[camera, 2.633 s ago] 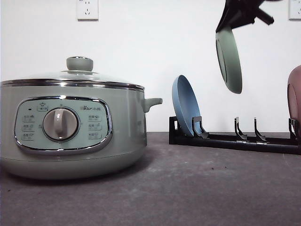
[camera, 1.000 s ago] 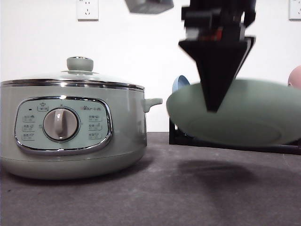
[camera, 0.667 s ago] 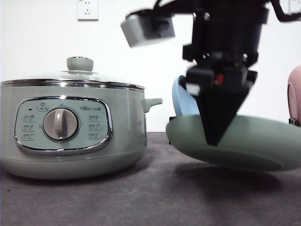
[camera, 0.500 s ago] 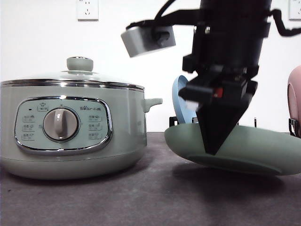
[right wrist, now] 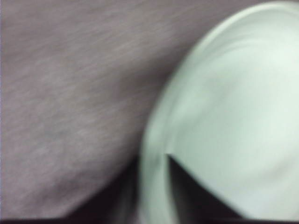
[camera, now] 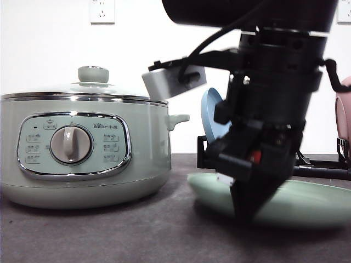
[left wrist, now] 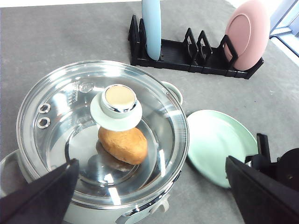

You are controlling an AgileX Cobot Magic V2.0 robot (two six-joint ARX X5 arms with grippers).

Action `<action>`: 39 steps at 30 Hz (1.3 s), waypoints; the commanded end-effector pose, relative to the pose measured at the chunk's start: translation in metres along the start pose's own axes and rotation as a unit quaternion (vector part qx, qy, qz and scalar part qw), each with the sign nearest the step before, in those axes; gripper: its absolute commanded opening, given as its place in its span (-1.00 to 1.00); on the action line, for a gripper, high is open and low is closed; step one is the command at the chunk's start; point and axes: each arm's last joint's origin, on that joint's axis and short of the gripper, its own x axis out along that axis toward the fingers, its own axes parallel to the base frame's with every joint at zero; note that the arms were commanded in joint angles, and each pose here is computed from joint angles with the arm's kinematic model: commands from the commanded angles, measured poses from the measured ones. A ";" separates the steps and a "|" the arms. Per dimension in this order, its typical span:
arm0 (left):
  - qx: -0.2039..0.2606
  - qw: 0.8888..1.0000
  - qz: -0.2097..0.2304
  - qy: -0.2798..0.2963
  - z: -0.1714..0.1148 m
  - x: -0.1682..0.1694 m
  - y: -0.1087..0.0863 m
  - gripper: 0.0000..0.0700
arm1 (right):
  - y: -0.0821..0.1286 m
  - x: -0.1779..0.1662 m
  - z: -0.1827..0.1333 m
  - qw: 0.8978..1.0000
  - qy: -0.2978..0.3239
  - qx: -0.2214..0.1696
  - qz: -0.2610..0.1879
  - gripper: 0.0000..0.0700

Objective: Transfer potato from steamer to green plate

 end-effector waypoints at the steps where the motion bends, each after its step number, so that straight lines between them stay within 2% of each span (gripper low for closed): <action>1: 0.009 1.000 -0.002 -0.010 0.006 -0.003 -0.002 0.82 | 0.003 0.003 0.003 1.000 -0.005 0.014 0.002 0.07; 12: 0.007 1.000 -0.002 -0.006 0.005 -0.003 -0.002 0.82 | 0.001 -0.005 0.009 0.999 -0.027 0.034 0.004 0.11; 17: 0.007 1.000 -0.002 -0.007 0.005 -0.003 -0.002 0.82 | -0.007 -0.032 0.019 0.997 -0.060 0.045 0.027 0.11; 22: 0.007 1.000 -0.002 -0.007 0.005 -0.003 -0.002 0.82 | -0.027 -0.074 0.031 0.989 -0.119 0.071 0.047 0.11; 26: 0.007 1.000 -0.002 -0.006 0.005 -0.003 -0.002 0.82 | -0.050 -0.108 0.037 0.976 -0.179 0.099 0.068 0.11; 29: 0.007 1.000 -0.002 -0.006 0.005 -0.003 -0.002 0.82 | -0.070 -0.132 0.039 0.962 -0.223 0.120 0.101 0.11; 36: 0.007 1.000 -0.002 -0.006 0.005 -0.003 -0.002 0.82 | -0.109 -0.159 0.034 0.915 -0.286 0.146 0.243 0.11; 39: 0.006 1.000 -0.002 -0.006 0.005 -0.003 -0.002 0.82 | -0.119 -0.159 0.029 0.903 -0.288 0.153 0.278 0.11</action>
